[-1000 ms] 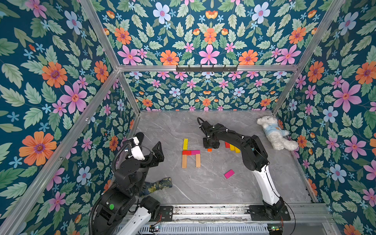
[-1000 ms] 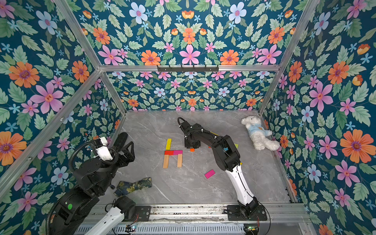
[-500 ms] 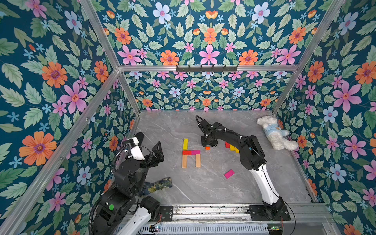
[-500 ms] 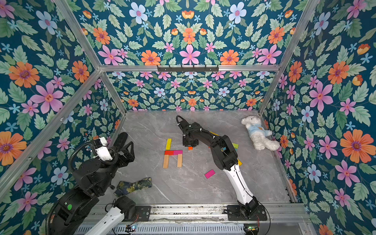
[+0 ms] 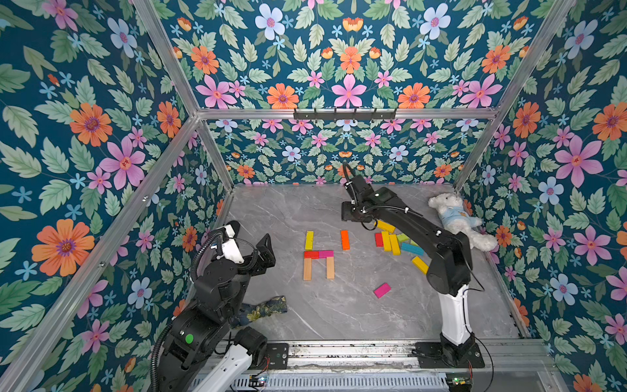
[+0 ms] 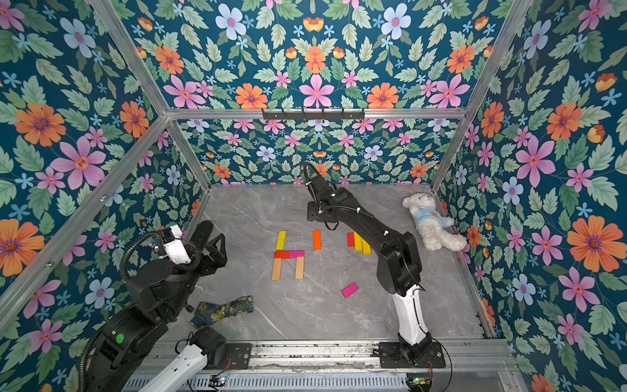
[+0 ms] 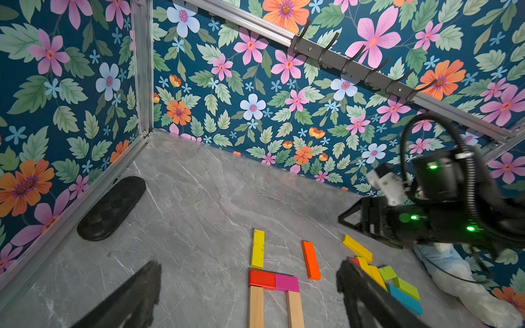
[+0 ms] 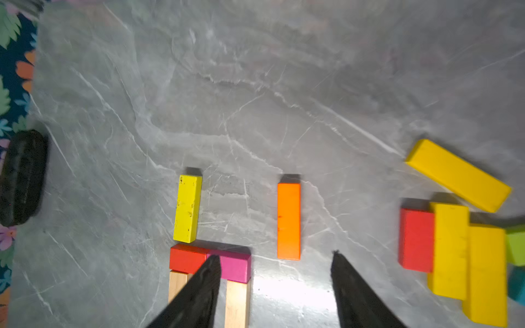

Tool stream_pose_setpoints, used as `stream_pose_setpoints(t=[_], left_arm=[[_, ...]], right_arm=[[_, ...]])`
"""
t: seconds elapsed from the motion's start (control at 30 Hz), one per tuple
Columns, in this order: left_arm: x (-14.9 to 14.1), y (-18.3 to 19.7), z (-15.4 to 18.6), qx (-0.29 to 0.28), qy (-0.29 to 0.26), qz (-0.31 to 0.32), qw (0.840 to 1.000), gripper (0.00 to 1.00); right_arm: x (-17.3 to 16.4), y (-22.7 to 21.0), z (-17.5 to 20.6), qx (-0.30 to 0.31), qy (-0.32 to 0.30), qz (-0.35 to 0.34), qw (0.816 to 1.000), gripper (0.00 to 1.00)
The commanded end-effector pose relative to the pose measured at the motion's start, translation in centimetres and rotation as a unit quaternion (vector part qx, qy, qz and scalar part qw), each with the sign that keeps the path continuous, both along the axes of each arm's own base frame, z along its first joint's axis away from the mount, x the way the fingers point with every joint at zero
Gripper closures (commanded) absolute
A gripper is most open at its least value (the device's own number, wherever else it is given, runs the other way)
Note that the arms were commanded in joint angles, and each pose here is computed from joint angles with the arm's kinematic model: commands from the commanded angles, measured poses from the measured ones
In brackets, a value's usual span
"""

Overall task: Assemble the letter h with building blocks
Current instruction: Adjust the building block at the center of the board, then move the building block to the center of the board.

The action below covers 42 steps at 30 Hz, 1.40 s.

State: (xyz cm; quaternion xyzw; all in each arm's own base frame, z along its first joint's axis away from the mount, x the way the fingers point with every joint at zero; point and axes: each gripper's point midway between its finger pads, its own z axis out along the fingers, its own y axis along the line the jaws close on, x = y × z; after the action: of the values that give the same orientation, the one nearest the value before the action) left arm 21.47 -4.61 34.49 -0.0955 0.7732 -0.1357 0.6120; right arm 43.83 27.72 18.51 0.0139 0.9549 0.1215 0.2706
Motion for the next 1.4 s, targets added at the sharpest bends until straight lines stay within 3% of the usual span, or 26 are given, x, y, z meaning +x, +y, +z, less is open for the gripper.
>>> stream_pose_setpoints(t=[0.0,0.33,0.67,0.9,1.37], left_arm=[[0.8,-0.2,0.9,-0.006,-0.015,0.009,1.0,0.0],[2.1,-0.9,-0.8,0.004,0.008,0.014,1.0,0.01],[2.2,-0.9,-1.7,0.018,0.028,0.013,0.999,0.0],[1.9,-0.7,-1.3,0.021,0.025,0.015,0.999,0.01],[1.9,-0.7,-1.5,0.023,0.027,0.013,0.999,0.01]], right_arm=[[-1.2,-3.1,-0.2,0.013,0.014,-0.047,0.999,0.35],[-5.9,-12.3,-8.0,0.047,0.111,-0.152,0.981,0.43],[-6.1,-9.5,-11.8,0.057,0.175,-0.085,0.979,0.45],[-6.6,-8.9,-14.1,0.04,0.201,-0.086,0.975,0.38],[-2.8,-11.5,-15.3,-0.042,0.18,-0.127,0.974,0.32]])
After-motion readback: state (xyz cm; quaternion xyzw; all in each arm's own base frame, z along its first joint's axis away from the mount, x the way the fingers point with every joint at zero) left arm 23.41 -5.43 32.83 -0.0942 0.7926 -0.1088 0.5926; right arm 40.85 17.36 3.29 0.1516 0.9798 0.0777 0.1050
